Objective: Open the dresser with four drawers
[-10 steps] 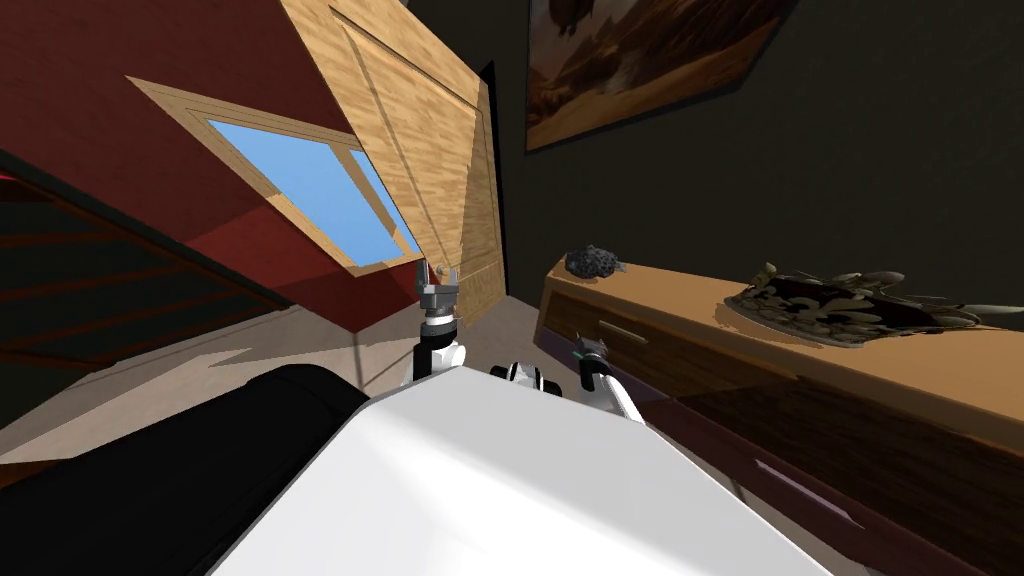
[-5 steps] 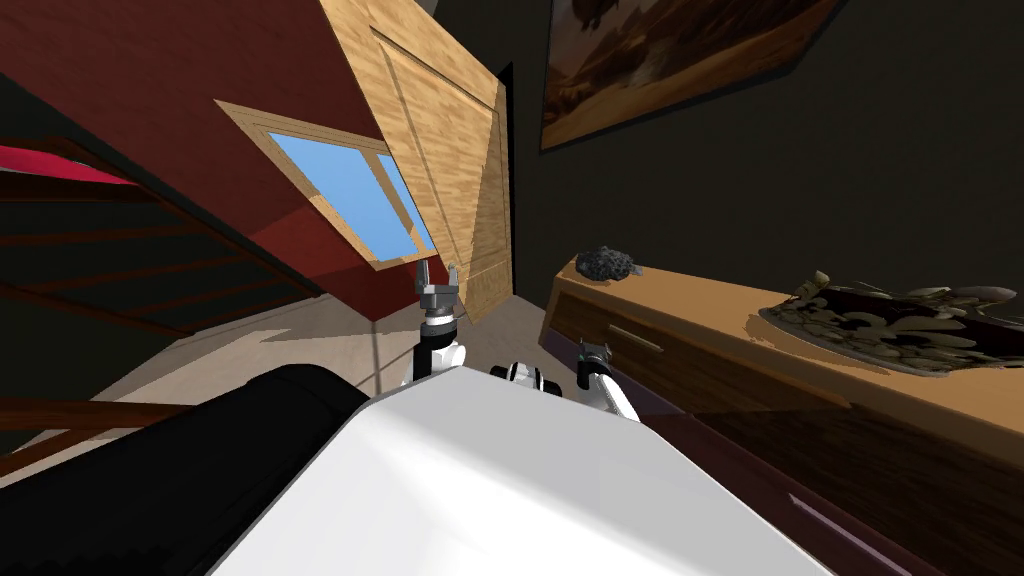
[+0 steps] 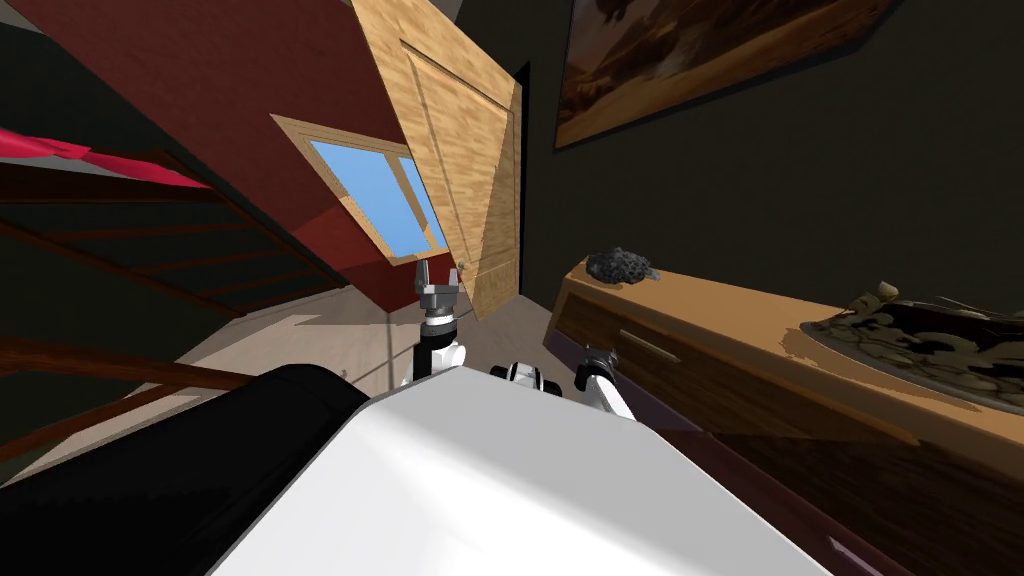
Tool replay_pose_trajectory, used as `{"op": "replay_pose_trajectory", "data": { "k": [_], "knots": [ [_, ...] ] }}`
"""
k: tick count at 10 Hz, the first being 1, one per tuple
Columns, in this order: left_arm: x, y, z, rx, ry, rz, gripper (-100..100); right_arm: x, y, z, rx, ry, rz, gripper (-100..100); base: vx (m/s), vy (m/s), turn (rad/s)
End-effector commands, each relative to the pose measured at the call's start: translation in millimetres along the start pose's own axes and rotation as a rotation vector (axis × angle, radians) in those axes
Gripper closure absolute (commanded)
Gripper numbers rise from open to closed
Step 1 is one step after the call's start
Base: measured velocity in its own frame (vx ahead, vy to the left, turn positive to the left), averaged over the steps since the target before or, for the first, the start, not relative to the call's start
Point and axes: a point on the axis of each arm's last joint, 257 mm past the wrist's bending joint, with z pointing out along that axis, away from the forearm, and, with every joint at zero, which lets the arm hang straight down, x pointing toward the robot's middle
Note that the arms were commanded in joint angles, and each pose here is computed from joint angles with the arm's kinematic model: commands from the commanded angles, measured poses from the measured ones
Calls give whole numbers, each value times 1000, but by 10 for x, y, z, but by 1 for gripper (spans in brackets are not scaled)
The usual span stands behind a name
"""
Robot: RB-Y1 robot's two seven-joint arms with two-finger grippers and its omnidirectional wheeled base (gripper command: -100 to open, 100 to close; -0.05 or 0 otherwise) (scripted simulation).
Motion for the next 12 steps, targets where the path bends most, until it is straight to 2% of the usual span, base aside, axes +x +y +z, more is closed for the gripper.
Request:
{"op": "replay_pose_trajectory", "data": {
  "k": [1, 2, 3, 4, 6, 7, 8, 9, 12],
  "knots": [
    [0, 0, 0, 0, 0, 0, 0, 137, -167, 54, 69, 22, -127, -100, -13, -2, 185],
    [0, 0, 0, 0, 0, 0, 0, 123, -175, 53, 72, 17, -134, -100, -9, -4, 68],
    [0, 0, 0, 0, 0, 0, 0, 208, -276, 70, 111, 31, -206, -100, -9, 0, 108],
    [0, 0, 0, 0, 0, 0, 0, 191, -284, 69, 115, 26, -214, -100, -7, -2, 79],
    [0, 0, 0, 0, 0, 0, 0, 316, -483, 92, 186, 45, -352, -100, -8, -6, 153],
    [0, 0, 0, 0, 0, 0, 0, 292, -507, 88, 196, 38, -364, -100, -7, -9, 76],
    [0, 0, 0, 0, 0, 0, 0, 336, -615, 92, 233, 45, -429, -100, -6, -8, 107],
    [0, 0, 0, 0, 0, 0, 0, 327, -617, 92, 235, 42, -433, -100, -2, -8, 57],
    [0, 0, 0, 0, 0, 0, 0, 379, -925, 88, 340, 46, -614, -100, -2, -11, 125]
  ]
}}
